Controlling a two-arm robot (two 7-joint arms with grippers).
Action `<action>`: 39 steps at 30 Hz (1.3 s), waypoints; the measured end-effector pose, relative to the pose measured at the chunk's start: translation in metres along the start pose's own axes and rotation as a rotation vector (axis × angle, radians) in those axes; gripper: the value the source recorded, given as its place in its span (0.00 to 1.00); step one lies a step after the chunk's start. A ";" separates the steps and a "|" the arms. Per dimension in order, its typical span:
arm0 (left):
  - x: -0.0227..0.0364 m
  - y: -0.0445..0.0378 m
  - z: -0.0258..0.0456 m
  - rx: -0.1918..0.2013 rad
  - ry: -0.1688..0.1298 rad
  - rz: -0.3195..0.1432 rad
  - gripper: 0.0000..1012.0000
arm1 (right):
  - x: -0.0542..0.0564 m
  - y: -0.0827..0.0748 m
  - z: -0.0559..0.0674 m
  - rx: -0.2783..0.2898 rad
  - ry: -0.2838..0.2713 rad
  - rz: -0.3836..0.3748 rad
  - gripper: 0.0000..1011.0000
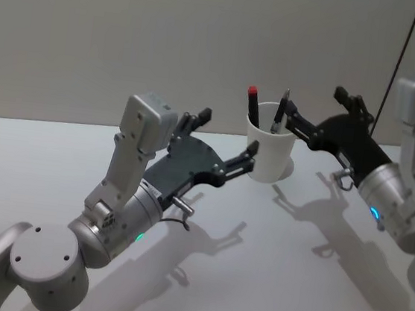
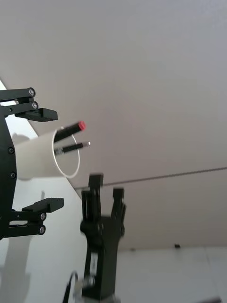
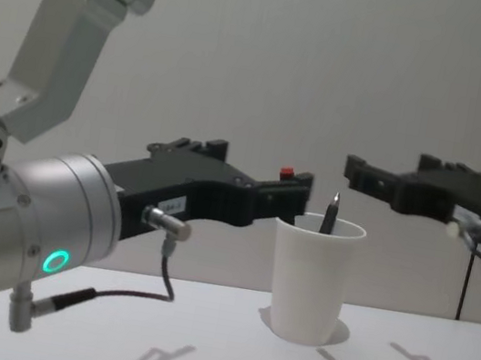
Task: Place the pen into the pen holder.
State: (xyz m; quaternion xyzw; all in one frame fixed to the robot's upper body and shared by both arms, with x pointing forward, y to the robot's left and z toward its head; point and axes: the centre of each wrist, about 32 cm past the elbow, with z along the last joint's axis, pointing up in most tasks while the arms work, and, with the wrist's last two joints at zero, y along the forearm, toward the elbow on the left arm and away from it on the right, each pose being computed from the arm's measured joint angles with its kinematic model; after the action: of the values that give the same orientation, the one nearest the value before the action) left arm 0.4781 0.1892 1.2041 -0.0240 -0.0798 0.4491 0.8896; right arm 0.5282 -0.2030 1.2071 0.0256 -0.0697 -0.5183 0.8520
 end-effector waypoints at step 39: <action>0.0155 -0.0056 -0.0023 0.064 -0.143 0.182 0.99 | -0.010 -0.092 -0.007 -0.066 0.038 -0.138 0.99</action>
State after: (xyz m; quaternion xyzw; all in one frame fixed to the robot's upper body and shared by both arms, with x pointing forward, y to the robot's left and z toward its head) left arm 0.4920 0.1983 1.2044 0.0293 -0.1263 0.5310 0.8374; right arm 0.4436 -0.2374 1.1888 0.0121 -0.0348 -0.5772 0.8158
